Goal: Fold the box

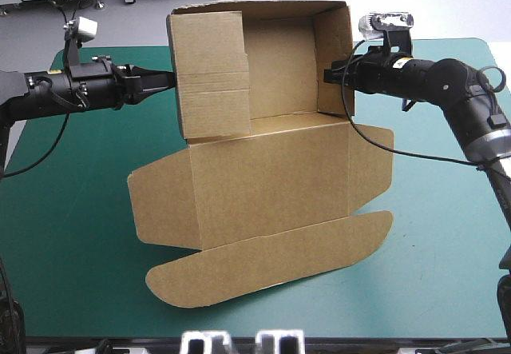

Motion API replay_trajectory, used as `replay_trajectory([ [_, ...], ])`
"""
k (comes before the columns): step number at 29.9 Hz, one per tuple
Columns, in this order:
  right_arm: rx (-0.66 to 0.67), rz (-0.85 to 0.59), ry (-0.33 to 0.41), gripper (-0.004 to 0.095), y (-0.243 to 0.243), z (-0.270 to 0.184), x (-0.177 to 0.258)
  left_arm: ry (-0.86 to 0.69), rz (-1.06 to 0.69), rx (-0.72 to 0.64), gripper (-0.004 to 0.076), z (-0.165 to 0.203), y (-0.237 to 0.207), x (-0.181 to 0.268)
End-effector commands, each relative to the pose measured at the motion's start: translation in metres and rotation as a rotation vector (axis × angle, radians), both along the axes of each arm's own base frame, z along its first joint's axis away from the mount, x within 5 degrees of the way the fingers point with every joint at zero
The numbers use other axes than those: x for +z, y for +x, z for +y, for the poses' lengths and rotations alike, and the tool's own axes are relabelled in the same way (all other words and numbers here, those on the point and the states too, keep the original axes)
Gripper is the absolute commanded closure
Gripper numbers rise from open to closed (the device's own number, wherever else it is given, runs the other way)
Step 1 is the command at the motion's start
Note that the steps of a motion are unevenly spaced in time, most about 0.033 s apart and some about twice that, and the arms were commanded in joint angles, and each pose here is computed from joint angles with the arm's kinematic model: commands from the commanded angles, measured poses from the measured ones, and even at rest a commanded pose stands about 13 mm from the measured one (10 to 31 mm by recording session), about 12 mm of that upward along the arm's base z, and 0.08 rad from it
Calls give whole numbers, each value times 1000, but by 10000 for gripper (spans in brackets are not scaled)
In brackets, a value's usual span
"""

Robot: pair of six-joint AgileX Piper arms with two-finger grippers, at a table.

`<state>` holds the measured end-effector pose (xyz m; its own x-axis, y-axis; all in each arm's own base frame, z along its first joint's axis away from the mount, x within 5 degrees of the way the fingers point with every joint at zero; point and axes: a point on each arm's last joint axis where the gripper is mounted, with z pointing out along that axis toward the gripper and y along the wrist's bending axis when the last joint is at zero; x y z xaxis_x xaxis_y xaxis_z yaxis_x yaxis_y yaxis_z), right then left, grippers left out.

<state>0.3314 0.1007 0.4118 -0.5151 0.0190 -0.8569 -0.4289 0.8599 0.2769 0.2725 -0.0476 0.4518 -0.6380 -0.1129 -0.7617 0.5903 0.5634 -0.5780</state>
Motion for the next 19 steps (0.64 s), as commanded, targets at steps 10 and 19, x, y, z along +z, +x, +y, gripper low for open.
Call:
replay_trajectory([
  [10,-59,-101,80,908,-8,-3,29,-48,-75,-177,326,-32,-26,20],
  [19,-68,-93,77,908,-8,-4,29,-49,-73,-177,326,-32,-26,21],
])
